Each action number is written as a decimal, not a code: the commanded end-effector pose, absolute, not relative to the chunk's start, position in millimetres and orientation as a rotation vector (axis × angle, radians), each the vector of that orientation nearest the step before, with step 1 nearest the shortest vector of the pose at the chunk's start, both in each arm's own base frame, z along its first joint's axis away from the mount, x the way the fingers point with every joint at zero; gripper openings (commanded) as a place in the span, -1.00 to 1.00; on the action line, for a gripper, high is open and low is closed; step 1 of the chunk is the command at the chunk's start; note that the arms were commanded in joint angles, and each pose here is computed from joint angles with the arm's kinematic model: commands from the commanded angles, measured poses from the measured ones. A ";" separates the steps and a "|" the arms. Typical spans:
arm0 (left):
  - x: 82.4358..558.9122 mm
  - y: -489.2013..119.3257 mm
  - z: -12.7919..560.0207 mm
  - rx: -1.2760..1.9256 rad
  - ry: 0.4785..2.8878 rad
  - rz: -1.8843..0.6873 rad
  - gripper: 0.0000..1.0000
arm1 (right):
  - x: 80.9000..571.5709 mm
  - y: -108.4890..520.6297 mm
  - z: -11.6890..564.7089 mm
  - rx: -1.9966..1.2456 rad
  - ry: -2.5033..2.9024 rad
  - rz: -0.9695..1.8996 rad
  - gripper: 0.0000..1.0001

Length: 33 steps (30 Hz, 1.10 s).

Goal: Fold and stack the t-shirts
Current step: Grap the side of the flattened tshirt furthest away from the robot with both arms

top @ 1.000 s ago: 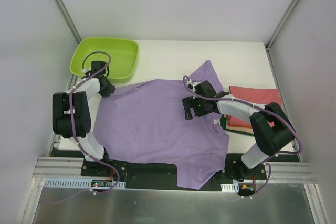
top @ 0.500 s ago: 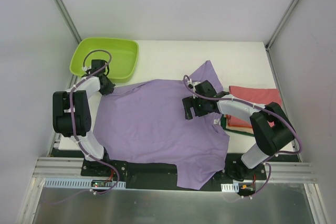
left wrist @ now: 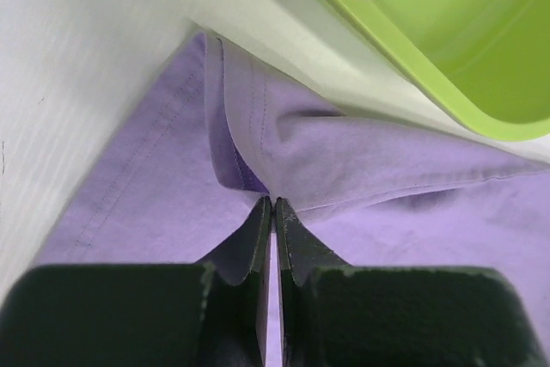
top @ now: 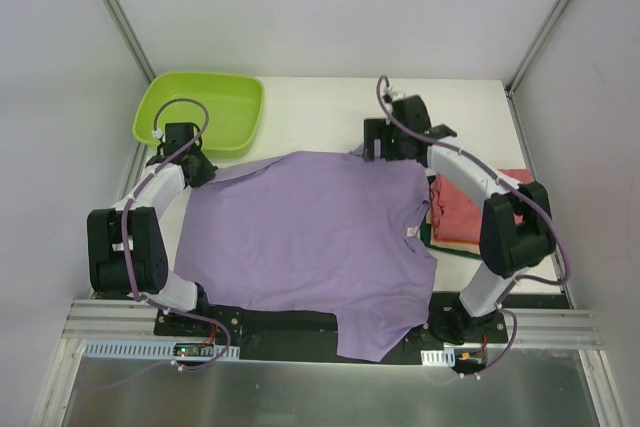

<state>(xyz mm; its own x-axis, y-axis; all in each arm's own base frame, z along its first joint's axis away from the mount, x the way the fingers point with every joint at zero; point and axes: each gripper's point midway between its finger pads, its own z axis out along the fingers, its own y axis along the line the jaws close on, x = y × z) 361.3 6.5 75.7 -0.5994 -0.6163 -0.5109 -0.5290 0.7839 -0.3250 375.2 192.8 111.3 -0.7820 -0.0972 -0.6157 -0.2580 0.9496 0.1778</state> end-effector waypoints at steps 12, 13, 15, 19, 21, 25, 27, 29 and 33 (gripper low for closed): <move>360.8 4.0 76.3 -0.819 2.342 -0.222 -1.00 | 556.4 180.2 111.3 0.173 2.360 0.339 0.96; 361.7 4.6 75.7 -0.821 2.342 -0.222 -1.00 | 564.2 180.2 107.4 0.179 2.358 0.330 0.97; 361.3 5.1 74.4 -0.824 2.345 -0.220 -1.00 | 574.4 174.1 97.2 0.203 2.365 0.272 0.98; 360.8 0.1 74.5 -0.817 2.352 -0.252 -1.00 | 583.9 160.5 73.6 0.236 2.387 0.168 0.93; 360.1 0.0 74.1 -0.818 2.355 -0.248 -1.00 | 586.2 157.2 65.8 0.254 2.391 0.158 0.91; 361.4 -1.0 73.1 -0.818 2.357 -0.255 -1.00 | 591.6 167.4 54.9 0.243 2.407 0.224 0.89; 362.0 -1.8 71.8 -0.819 2.363 -0.263 -1.00 | 595.4 176.7 55.5 0.225 2.398 0.285 0.85; 362.3 -3.4 71.5 -0.817 2.366 -0.271 -1.00 | 597.6 180.6 53.6 0.232 2.389 0.313 0.83; 362.4 -2.9 72.1 -0.819 2.362 -0.269 -1.00 | 600.5 181.3 54.2 0.241 2.383 0.322 0.78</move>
<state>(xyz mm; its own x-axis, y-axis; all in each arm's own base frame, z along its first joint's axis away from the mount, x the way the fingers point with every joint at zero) 360.4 -2.8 72.5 -0.6206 -0.6107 -0.4918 -0.4952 0.7915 -0.3581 588.3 172.0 39.4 -0.7569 0.2228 -0.6144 0.0926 0.9672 0.2366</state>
